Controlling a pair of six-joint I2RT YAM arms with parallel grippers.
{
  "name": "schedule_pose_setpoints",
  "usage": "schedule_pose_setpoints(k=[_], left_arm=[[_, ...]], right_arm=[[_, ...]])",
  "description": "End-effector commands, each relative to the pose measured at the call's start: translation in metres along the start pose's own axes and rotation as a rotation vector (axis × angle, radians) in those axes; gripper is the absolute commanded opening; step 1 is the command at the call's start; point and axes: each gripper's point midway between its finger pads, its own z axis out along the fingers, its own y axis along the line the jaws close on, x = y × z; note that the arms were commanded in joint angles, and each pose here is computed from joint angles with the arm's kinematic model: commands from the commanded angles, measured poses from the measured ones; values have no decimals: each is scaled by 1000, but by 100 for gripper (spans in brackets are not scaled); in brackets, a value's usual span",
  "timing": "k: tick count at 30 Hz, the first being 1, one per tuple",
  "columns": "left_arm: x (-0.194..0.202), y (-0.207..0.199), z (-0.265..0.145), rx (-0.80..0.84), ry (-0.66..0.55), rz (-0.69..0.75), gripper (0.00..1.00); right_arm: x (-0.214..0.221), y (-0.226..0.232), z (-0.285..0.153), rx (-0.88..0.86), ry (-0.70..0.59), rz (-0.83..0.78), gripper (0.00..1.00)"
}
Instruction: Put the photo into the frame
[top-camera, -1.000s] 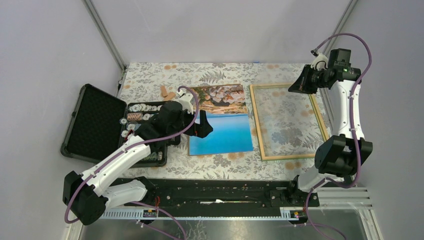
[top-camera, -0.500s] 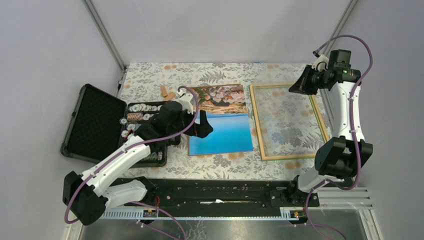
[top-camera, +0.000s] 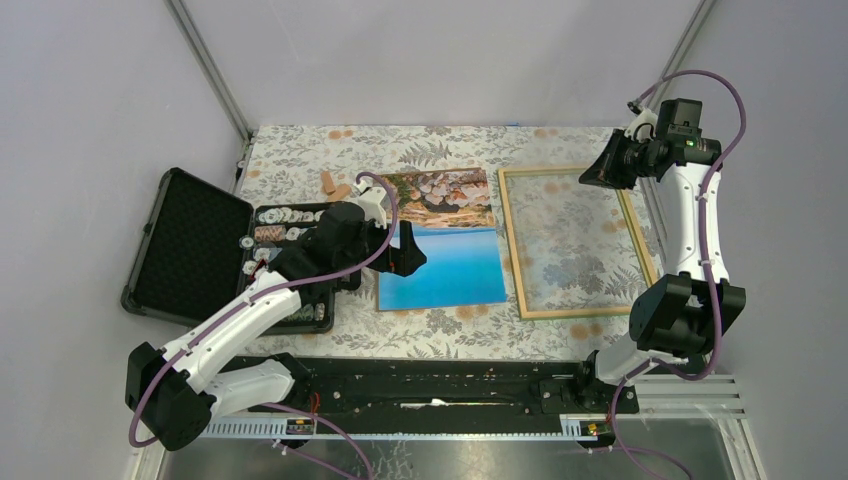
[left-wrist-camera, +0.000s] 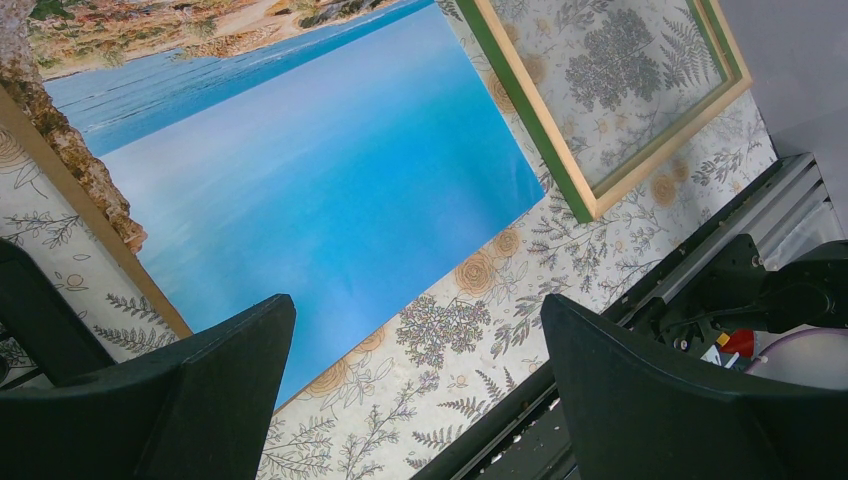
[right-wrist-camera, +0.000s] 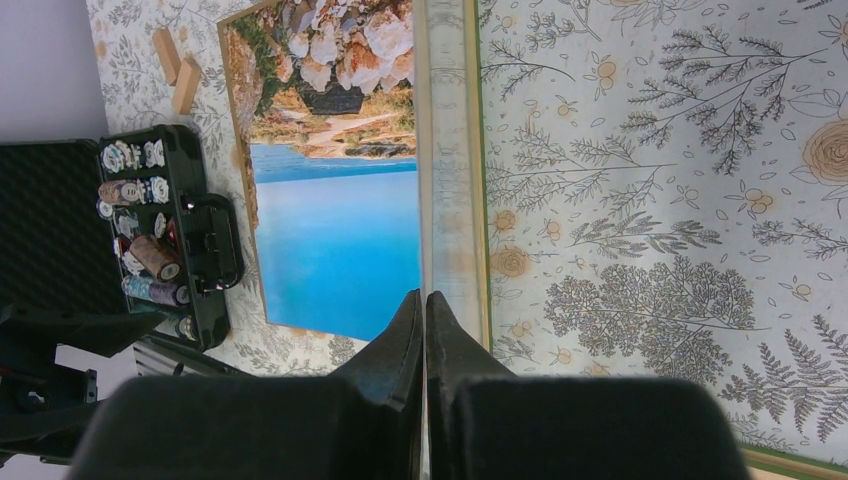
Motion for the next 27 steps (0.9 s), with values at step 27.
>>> schedule_pose_setpoints(k=[27], left_arm=[[-12, -7, -5, 36, -55, 14, 99]], right_arm=[[20, 0, -5, 26, -24, -20, 14]])
